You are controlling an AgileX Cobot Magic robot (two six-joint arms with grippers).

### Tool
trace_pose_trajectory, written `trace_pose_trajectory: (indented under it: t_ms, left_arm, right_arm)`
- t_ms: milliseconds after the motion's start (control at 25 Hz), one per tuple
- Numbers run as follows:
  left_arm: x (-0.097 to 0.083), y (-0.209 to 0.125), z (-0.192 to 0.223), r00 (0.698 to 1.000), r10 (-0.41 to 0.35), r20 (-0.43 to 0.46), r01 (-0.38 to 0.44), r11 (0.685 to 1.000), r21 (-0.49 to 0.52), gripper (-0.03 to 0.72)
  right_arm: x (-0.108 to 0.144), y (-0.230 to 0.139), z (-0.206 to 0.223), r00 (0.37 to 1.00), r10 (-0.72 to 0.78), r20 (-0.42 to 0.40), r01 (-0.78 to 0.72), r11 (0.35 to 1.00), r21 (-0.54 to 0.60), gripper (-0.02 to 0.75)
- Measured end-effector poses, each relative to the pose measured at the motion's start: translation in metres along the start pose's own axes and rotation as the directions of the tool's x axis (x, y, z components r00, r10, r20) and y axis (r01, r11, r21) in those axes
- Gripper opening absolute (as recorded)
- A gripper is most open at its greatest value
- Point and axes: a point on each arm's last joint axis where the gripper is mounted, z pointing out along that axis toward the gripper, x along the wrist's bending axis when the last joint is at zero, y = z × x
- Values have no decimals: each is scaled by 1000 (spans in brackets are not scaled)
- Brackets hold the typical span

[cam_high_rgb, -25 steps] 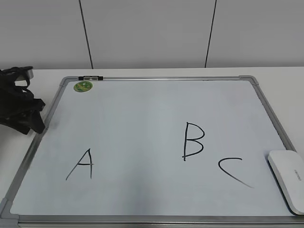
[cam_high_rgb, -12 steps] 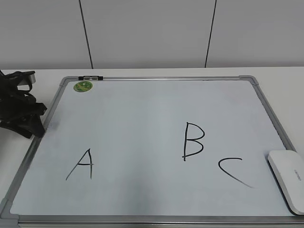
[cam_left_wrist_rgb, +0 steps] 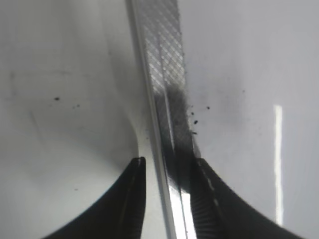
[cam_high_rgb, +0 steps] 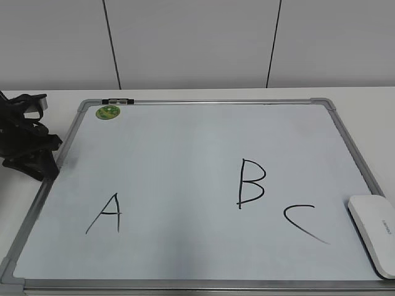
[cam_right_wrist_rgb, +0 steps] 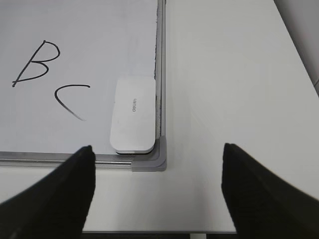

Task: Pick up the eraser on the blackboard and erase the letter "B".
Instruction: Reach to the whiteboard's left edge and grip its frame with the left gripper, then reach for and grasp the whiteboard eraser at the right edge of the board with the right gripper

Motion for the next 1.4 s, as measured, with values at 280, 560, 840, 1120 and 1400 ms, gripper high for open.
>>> trace_pose_trajectory:
  t_ms: [280,560,840,1120,1400]
  left_arm:
    - [0,0,0,1000,-16,18,16,1000,9,44]
    - [1,1,0,999,-27,25,26,1000,13,41]
    - [0,2,0,999,-30,32,29,999,18,40]
    - [0,2,0,999,-33,33,32,999,17,38]
    - [0,2,0,999,-35,34,34,999,16,38]
  right_arm:
    - [0,0,0,1000,0,0,0,1000,0,587]
    - [0,0,0,1000,0,0,0,1000,0,587]
    - [-1,34,4,999,-53,-8,53,997,53,587]
    - [2,71,47,998,-51,-45,57,985,164,587]
    - [11,77,111,994,4,-108,42,908,416,587]
